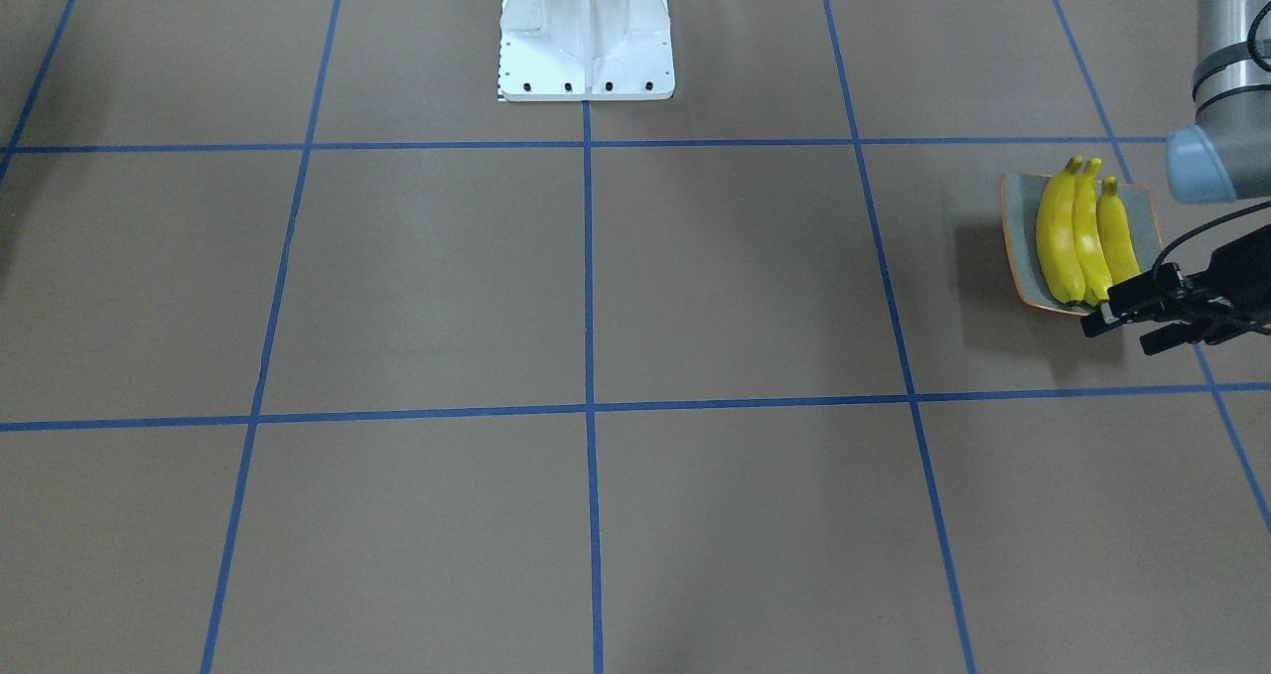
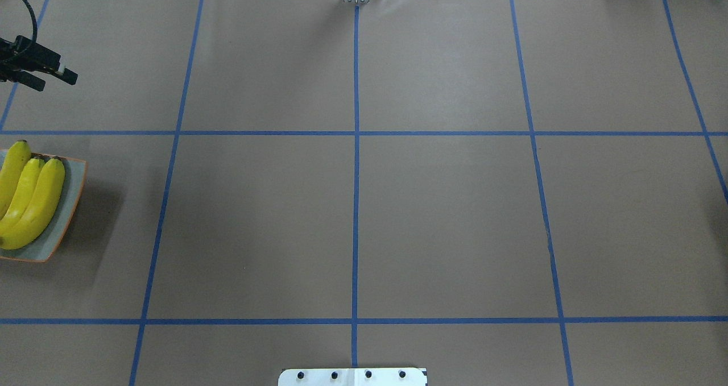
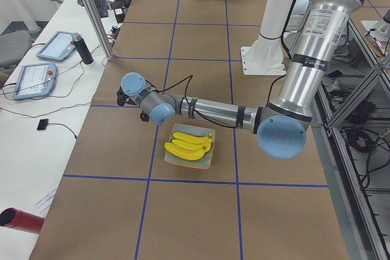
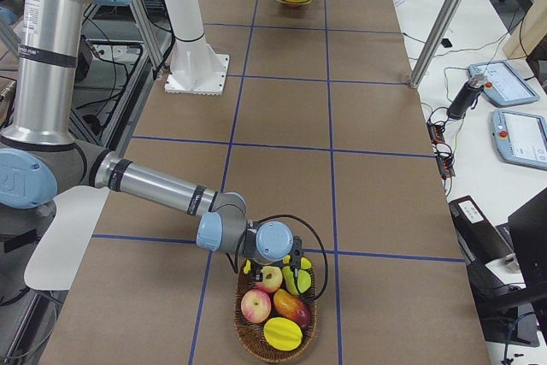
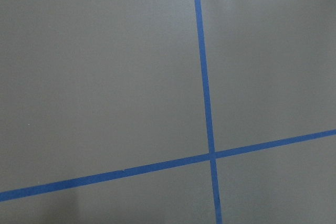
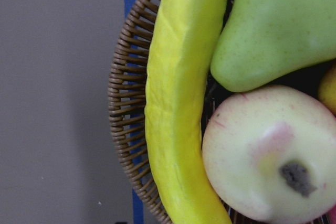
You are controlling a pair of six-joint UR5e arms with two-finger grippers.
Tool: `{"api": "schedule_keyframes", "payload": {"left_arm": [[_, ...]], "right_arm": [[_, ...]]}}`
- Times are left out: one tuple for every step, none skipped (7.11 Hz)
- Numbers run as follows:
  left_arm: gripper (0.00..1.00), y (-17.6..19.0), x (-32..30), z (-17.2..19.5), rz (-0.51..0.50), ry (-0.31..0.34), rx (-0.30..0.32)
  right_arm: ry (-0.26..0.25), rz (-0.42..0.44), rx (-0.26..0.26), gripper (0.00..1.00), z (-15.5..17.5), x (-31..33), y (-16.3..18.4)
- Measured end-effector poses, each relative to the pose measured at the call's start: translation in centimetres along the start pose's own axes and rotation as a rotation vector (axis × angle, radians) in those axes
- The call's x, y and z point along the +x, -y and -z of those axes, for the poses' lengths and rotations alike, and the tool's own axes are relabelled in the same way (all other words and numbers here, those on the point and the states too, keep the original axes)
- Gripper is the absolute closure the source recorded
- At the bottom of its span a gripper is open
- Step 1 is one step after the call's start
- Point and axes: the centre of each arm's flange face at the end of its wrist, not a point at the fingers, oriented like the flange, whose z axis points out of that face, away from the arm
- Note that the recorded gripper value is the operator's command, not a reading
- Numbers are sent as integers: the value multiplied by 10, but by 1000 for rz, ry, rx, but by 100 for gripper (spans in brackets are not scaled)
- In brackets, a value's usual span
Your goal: Transfer all bananas from basket to plate
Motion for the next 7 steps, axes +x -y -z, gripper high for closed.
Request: {"api": "schedule_keyframes", "payload": {"left_arm": [[0,0,1,0,-1,0,-1],[0,0,1,0,-2,0,0],[0,0,2,-1,-2,0,0],[0,0,2,-1,-2,0,0],[0,1,2,0,-3,0,0],[0,1,2,0,-3,0,1],[0,1,3,0,-4,-1,1]], "right_arm": [[0,-1,-1,24,0,0,0],[0,-1,-1,24,0,0,0],[0,-2,-2,23,-1,0,0],[-1,-3,-3,24,-1,0,0],[-1,-2,-6,24,-2,1,0],[-2,-2,-9,24,-4,1,0],[-4,0,-13,24,-5,0,1]]}}
